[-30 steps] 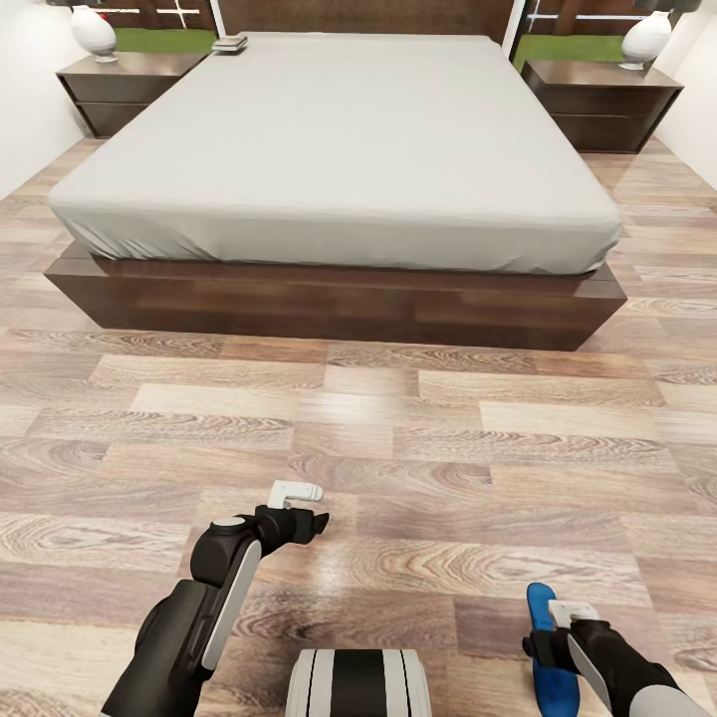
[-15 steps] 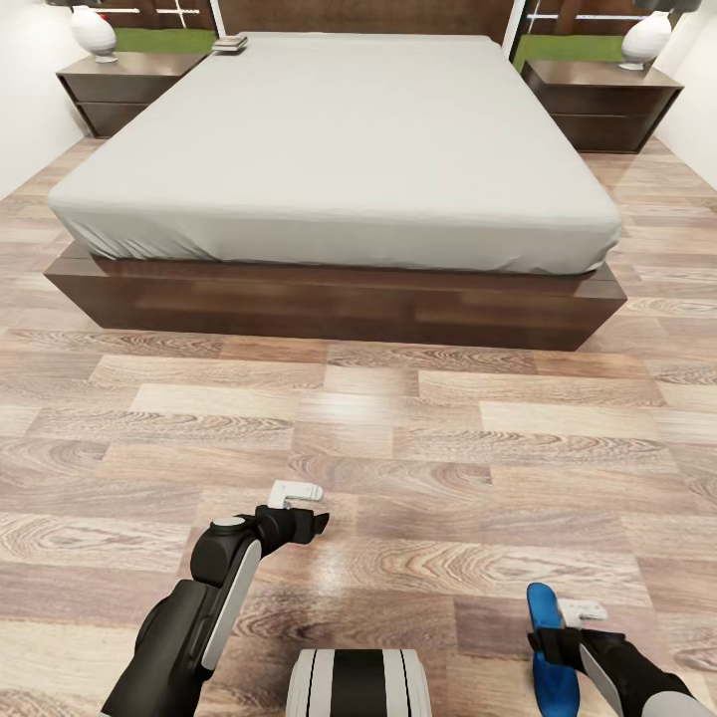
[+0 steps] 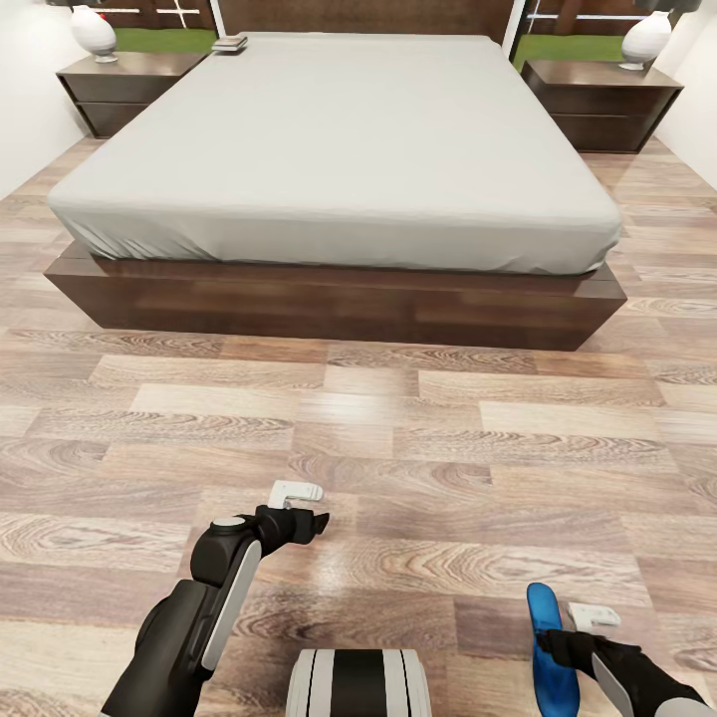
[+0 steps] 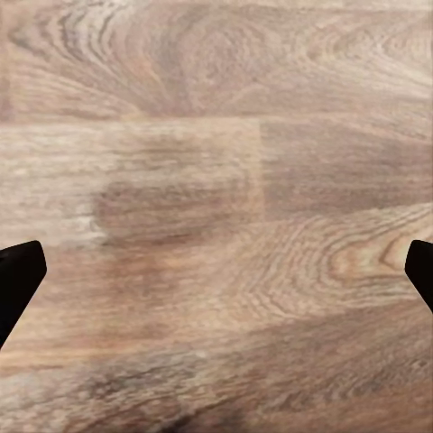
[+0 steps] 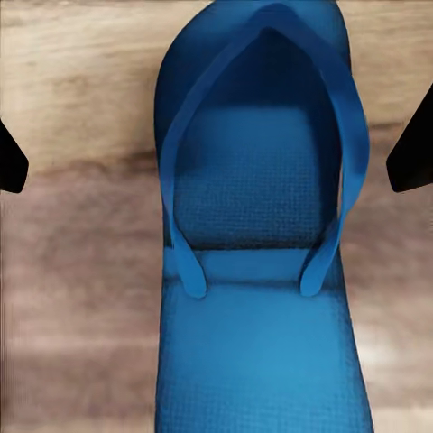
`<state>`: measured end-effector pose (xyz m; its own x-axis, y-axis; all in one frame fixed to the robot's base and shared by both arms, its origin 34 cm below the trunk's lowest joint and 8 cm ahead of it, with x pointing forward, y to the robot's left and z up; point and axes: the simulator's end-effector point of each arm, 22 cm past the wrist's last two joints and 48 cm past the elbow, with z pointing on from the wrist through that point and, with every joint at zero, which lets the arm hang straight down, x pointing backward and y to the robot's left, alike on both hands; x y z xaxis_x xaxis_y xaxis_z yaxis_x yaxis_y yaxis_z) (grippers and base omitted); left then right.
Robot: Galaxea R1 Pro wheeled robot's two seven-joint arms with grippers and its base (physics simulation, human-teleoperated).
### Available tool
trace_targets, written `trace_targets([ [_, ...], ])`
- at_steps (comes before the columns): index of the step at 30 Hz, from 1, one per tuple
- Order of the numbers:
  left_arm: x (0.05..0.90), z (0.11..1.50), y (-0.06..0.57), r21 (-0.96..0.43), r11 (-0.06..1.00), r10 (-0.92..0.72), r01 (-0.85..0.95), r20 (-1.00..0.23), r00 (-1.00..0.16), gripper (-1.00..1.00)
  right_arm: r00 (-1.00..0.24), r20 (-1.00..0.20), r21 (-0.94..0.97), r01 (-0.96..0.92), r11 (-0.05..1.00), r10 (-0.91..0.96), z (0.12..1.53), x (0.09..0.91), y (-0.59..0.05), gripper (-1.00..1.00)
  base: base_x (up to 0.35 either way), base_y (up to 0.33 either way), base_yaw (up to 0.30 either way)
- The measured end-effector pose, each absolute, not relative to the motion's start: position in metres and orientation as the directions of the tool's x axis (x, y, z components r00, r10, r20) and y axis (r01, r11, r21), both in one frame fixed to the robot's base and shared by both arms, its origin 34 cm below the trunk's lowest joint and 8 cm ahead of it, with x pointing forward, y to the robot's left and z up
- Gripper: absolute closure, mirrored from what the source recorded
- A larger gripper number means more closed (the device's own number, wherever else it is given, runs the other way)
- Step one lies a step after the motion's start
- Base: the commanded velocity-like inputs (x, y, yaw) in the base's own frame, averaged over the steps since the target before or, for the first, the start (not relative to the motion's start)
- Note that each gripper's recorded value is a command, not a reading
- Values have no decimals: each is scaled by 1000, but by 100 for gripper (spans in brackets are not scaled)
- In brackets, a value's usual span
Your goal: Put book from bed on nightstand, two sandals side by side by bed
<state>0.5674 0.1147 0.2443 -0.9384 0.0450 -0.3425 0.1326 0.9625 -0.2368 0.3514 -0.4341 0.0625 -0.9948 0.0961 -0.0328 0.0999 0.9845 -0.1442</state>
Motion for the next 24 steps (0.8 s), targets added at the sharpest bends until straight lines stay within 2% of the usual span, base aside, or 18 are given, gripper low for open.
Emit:
trace_targets([
  [24,547,206,113,-252,961,45,116,-269,-962,-100,-997,4,-142,80,987,82,39,326,-428,-100,0,0,0],
])
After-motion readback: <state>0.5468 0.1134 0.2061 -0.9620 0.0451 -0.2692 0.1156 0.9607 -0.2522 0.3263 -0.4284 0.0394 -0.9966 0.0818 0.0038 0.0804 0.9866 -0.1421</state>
